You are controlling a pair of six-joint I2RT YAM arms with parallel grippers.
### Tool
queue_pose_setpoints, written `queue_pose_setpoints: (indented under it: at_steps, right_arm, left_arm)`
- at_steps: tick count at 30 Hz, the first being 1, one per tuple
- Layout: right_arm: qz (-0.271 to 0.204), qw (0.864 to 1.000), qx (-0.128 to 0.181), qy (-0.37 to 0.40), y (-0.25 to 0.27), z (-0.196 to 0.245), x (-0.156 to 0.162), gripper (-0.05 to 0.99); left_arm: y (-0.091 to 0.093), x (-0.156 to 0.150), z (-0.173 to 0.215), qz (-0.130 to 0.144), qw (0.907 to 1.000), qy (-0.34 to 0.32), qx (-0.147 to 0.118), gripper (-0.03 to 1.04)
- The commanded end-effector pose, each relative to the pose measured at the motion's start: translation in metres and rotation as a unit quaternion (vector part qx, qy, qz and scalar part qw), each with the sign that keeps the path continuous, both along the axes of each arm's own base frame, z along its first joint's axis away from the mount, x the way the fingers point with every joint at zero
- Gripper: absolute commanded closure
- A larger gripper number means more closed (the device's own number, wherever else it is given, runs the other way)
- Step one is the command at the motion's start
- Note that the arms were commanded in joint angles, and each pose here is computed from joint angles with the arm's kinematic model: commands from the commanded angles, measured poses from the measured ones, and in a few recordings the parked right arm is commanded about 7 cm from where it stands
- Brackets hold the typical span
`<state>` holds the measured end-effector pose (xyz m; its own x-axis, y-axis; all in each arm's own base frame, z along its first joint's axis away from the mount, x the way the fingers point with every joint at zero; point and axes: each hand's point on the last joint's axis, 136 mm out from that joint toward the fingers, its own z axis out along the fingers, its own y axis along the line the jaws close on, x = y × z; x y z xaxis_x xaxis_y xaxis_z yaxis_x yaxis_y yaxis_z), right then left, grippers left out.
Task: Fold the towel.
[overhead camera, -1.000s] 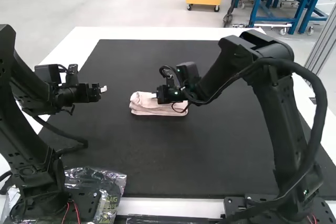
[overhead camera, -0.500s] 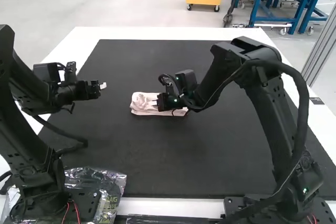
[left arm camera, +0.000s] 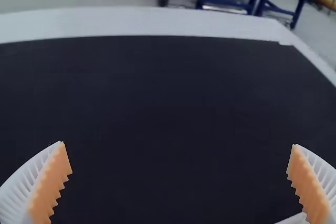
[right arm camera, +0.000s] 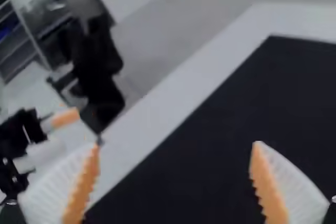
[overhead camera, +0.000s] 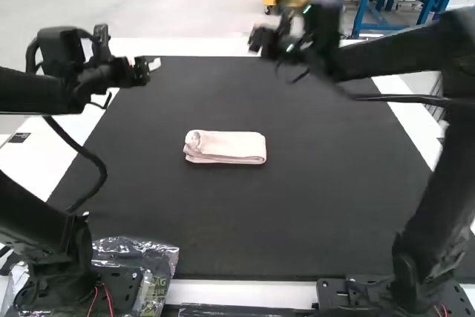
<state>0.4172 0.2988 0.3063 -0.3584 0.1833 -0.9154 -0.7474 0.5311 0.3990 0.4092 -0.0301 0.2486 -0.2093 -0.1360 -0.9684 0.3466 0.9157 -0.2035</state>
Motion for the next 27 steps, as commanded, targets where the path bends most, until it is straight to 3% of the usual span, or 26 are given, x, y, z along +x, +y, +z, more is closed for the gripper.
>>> queue_pose_setpoints:
  at_steps: [1,5,11,18,23,27]
  right_arm:
    - [-0.082,0.992,0.01,-0.093,-0.053,0.084,-0.011,0.01]
    - [-0.162,0.974,0.019,-0.159,-0.121,0.145,-0.051,0.01]
    - [-0.28,0.92,0.041,-0.27,-0.21,0.202,-0.147,0.01]
    - [-0.336,0.881,0.047,-0.328,-0.25,0.208,-0.252,0.01]
    - [-0.358,0.852,0.064,-0.377,-0.259,0.211,-0.318,0.01]
    - [-0.372,0.828,0.086,-0.412,-0.266,0.214,-0.362,0.01]
  left_arm:
    - [-0.019,-0.007,0.06,-0.019,0.9983,-0.054,-0.011,0.04]
    - [-0.039,-0.027,0.109,-0.025,0.9949,-0.097,-0.013,0.04]
    - [-0.042,-0.077,0.163,-0.009,0.9865,-0.163,-0.014,0.04]
    - [-0.033,-0.146,0.188,0.012,0.9769,-0.213,-0.016,0.04]
    - [-0.019,-0.201,0.195,0.048,0.9621,-0.267,-0.021,0.04]
    - [-0.01,-0.248,0.198,0.074,0.9441,-0.32,-0.028,0.04]
